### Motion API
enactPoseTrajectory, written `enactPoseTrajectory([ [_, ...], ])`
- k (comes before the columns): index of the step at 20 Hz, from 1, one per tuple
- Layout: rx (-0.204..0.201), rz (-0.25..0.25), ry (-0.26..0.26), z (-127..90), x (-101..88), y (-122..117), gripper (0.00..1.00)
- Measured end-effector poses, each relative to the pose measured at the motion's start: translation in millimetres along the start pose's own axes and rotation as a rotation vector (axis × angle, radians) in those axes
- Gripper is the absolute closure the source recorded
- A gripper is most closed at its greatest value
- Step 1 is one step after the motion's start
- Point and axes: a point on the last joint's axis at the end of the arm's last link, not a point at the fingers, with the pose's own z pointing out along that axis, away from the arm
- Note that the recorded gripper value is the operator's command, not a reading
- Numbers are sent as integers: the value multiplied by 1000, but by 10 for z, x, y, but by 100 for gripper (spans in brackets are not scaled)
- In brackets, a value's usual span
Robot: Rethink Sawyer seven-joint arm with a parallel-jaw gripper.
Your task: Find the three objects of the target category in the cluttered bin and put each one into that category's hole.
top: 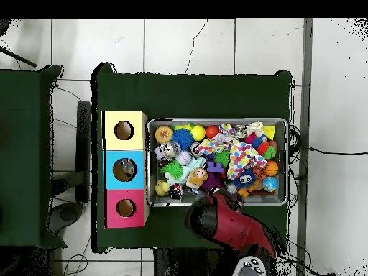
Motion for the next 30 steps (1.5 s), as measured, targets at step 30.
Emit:
enactPoseTrajectory([
  [30,-105,177,-27,-265,-370,-658,0],
])
